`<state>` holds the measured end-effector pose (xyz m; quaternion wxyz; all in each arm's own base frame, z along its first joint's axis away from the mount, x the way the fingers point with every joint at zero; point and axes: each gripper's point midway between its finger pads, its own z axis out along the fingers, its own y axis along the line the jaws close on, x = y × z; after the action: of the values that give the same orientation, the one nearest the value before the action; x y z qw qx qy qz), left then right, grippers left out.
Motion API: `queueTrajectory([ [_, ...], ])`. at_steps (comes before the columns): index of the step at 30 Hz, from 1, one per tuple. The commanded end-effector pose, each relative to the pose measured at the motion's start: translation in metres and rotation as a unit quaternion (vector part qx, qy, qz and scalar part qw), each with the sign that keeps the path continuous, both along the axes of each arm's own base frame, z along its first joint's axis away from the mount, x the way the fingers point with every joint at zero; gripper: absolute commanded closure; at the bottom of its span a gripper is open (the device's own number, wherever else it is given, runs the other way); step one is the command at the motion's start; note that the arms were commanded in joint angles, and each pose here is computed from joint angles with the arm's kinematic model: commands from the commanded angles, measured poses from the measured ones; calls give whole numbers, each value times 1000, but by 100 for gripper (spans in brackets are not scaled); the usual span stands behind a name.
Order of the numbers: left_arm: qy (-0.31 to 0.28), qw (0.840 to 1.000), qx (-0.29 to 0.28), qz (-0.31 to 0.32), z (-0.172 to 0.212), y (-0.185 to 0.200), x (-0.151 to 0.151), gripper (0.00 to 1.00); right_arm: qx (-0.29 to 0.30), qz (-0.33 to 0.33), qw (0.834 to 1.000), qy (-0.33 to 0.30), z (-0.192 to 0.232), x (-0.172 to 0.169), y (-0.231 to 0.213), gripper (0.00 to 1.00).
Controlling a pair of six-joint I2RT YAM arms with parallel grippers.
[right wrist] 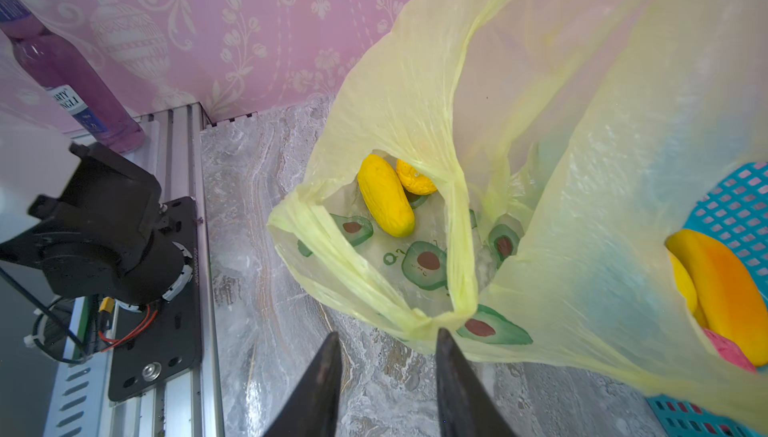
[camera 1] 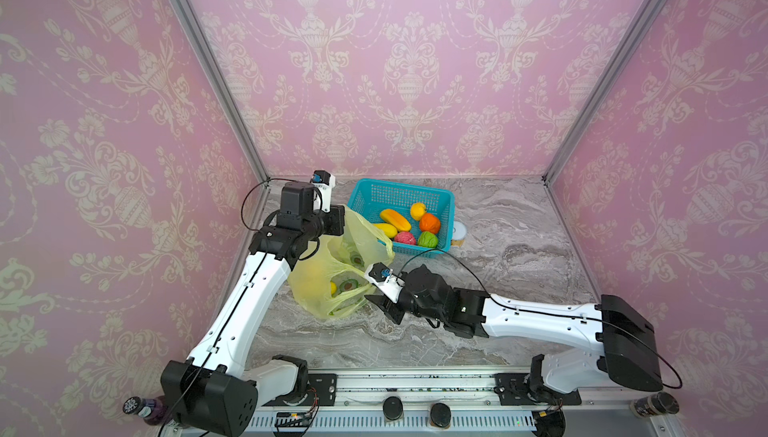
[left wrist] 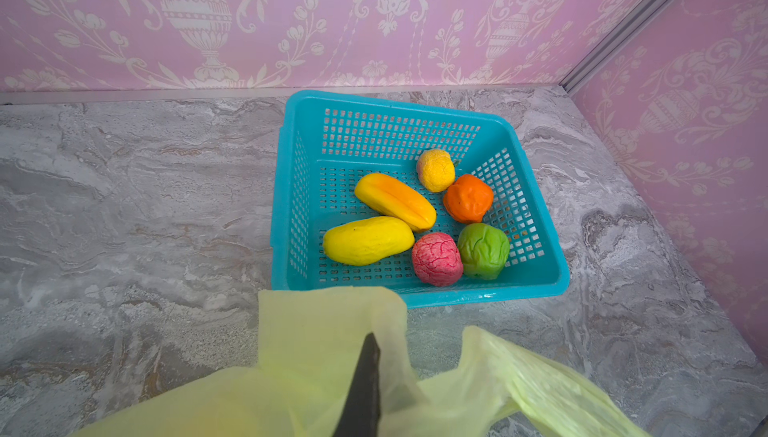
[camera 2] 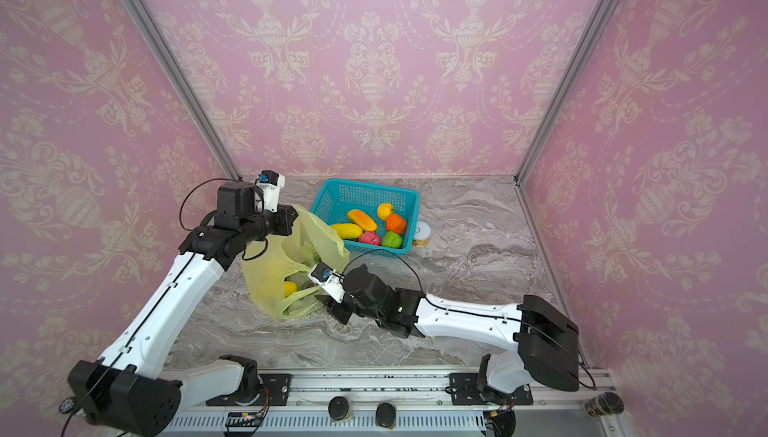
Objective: Untie the knot of the plastic bag and take out the fruit
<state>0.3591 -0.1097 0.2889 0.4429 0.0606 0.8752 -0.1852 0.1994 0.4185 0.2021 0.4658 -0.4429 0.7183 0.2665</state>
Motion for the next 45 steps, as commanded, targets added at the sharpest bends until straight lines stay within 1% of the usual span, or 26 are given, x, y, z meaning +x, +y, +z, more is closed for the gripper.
queueTrajectory([
  [1, 1, 1000, -7, 5, 2, 2, -1, 100, -5, -22, 1000, 3, 2, 15, 15, 67],
  [4, 6, 1000, -14, 0, 1, -1, 0, 100, -21, -42, 999, 14, -10, 29, 24, 74],
  [6, 6, 1000, -16, -3, 1, -2, 0, 100, -13, -58, 998, 29, -16, 42, 26, 77],
  [8, 2, 1000, -14, 0, 3, -1, -1, 100, 6, -70, 996, 56, -22, 56, 25, 80],
  [11, -5, 1000, -9, 4, 6, 2, -3, 100, 29, -101, 990, 91, -30, 75, 17, 81],
  [14, -3, 1000, -14, 1, 5, 0, -2, 100, 50, -115, 986, 108, -30, 84, 5, 80],
  [15, -1, 1000, -17, -1, 5, -1, -1, 100, 58, -117, 986, 108, -29, 85, 2, 79],
  [17, 2, 1000, -21, -5, 5, -3, -1, 100, 72, -113, 985, 107, -27, 85, -3, 71],
  [19, 0, 1000, -20, -4, 6, -2, -2, 100, 78, -105, 985, 110, -29, 82, -2, 67],
  [21, -7, 1000, -17, -4, 9, -1, -4, 100, 77, -93, 985, 119, -33, 80, 4, 67],
  [25, -16, 1000, -21, -10, 13, -3, -5, 100, 72, -82, 985, 132, -41, 79, 11, 70],
  [28, -16, 999, -27, -17, 14, -6, -5, 100, 74, -80, 985, 130, -42, 79, 10, 74],
  [31, -18, 999, -24, -14, 14, -4, -6, 100, 91, -81, 985, 123, -35, 75, 1, 73],
  [33, -22, 999, -22, -12, 16, -3, -7, 100, 100, -78, 985, 120, -30, 70, -6, 69],
  [35, -23, 999, -22, -11, 17, -3, -7, 100, 103, -78, 985, 115, -26, 66, -14, 62],
  [37, -22, 999, -26, -13, 17, -4, -6, 100, 102, -68, 986, 111, -23, 59, -20, 51],
  [40, -19, 999, -33, -18, 17, -6, -6, 100, 102, -45, 987, 114, -19, 51, -17, 34],
  [42, -21, 999, -31, -16, 17, -5, -7, 100, 107, -41, 985, 126, -20, 53, -9, 27],
  [45, -27, 999, -23, -8, 19, -1, -8, 100, 126, -19, 980, 154, -17, 53, 11, 25],
])
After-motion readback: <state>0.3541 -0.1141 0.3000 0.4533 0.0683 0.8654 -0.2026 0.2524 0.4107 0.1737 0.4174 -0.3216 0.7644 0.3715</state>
